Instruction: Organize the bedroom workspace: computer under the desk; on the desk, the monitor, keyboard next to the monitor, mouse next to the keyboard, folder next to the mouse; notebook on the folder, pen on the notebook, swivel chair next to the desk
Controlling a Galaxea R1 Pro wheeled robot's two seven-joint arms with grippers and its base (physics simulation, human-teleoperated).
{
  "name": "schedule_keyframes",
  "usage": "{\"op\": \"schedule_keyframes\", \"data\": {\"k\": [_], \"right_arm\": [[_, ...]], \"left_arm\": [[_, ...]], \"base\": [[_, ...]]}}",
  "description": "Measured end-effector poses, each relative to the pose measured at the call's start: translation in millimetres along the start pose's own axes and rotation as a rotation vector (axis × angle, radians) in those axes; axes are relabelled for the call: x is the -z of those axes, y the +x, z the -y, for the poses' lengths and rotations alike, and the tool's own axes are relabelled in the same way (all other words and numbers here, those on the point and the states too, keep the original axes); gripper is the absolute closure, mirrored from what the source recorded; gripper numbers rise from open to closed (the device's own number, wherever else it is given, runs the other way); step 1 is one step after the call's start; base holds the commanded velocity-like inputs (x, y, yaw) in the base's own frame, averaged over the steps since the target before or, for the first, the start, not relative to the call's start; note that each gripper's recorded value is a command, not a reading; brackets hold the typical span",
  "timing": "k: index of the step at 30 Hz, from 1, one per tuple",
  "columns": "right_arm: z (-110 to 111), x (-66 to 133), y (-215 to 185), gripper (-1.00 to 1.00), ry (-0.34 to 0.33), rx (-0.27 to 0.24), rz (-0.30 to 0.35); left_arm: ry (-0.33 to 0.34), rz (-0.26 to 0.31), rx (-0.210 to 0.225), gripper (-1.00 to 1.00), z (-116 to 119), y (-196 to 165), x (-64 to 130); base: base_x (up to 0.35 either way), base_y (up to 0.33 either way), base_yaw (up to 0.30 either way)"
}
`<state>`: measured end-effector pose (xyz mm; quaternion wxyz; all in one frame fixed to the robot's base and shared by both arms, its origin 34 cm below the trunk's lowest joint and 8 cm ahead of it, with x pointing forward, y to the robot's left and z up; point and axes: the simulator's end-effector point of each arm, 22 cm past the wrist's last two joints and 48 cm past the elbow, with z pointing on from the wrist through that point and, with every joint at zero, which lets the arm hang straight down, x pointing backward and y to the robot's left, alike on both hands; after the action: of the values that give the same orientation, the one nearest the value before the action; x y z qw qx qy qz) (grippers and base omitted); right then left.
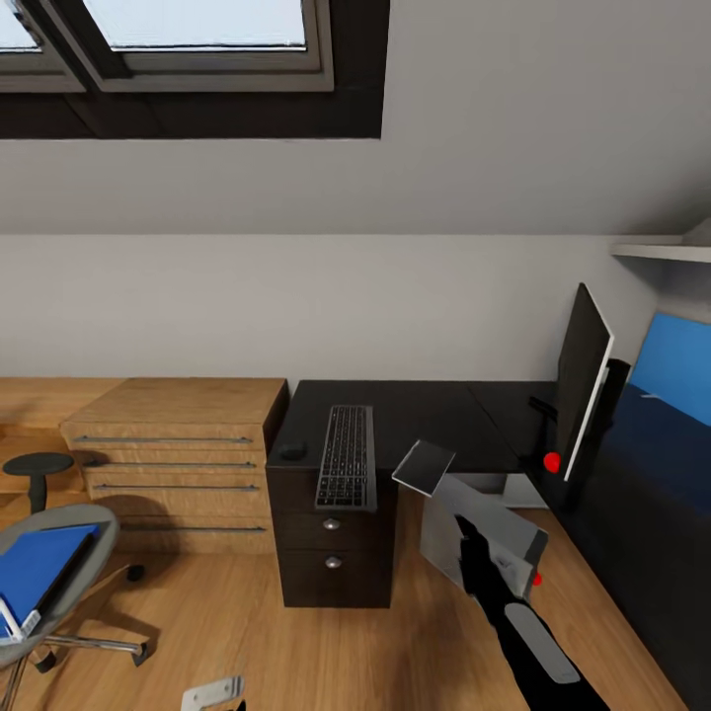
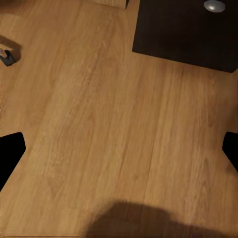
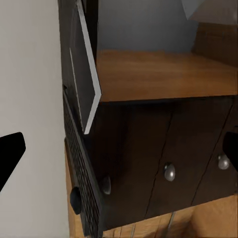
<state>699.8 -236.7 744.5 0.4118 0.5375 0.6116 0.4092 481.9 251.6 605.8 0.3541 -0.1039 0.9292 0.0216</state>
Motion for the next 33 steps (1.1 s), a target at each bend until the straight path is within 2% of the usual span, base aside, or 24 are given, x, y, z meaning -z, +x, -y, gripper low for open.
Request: {"op": "schedule_keyframes", "data": {"k": [2,5,6,7,8,11,12,14,15,16,17,19,20,24,28,33], "right_arm": [[6,1.3,-4,-1.00,0.019,0.012,0.024],[17,4.3,-6,-1.00,0.054,0.081,0.057],[27,6.4,-4,-1.00,0.076,0.139,0.066],[33,8.1,-2,-1.00,0.090,0.177,0.069],[48,12.1,0,-1.00,0.122,0.259,0.074],[70,20.9,2,-1.00,0.165,0.408,0.080],[82,26.4,7,-1.00,0.180,0.509,0.082],[90,32.8,13,-1.00,0.188,0.609,0.081],[100,39.1,17,-1.00,0.194,0.699,0.080],[104,42.9,18,-1.00,0.196,0.745,0.078],[113,49.8,20,-1.00,0.202,0.824,0.072],[121,57.2,22,-1.00,0.207,0.895,0.060],[129,63.6,23,-1.00,0.216,0.947,0.046],[146,78.4,24,-1.00,0.244,1.023,0.010],[165,95.2,20,-1.00,0.296,1.054,-0.021],[174,108.0,17,-1.00,0.333,1.070,-0.040]], "left_arm": [[-0.003,-0.014,-0.003,-1.00,-1,4,1.4],[-0.015,-0.065,-0.012,-1.00,-6,25,2.0],[-0.021,-0.096,-0.018,-1.00,-9,38,2.0],[-0.025,-0.111,-0.021,-1.00,-10,45,2.7],[-0.030,-0.140,-0.027,-1.00,-13,57,3.5],[-0.037,-0.173,-0.033,-1.00,-16,69,7.1],[-0.039,-0.187,-0.035,-1.00,-17,75,8.5],[-0.041,-0.199,-0.037,-1.00,-17,79,11.2],[-0.044,-0.219,-0.041,-1.00,-19,87,12.9],[-0.047,-0.233,-0.045,-1.00,-20,93,14.6],[-0.055,-0.260,-0.051,-1.00,-24,108,16.9],[-0.063,-0.275,-0.055,-1.00,-29,120,20.1],[-0.071,-0.272,-0.054,-1.00,-33,128,21.5],[-0.088,-0.245,-0.048,-1.00,-41,135,25.2],[-0.101,-0.236,-0.048,-1.00,-47,133,24.4],[-0.109,-0.237,-0.050,-1.00,-50,129,26.9]], "base": [[-0.001,0.000,0.000],[0.000,0.000,0.000],[0.000,0.000,0.000],[0.000,0.000,0.000],[0.000,0.000,0.000],[0.000,0.000,0.000],[0.000,0.000,0.000],[0.000,0.000,0.000],[0.000,0.000,0.000],[0.000,0.000,0.000],[0.000,0.000,0.000],[0.000,0.000,0.000],[0.000,0.000,0.000],[0.000,0.000,0.000],[0.000,0.000,0.000],[0.000,0.000,0.000]]}}
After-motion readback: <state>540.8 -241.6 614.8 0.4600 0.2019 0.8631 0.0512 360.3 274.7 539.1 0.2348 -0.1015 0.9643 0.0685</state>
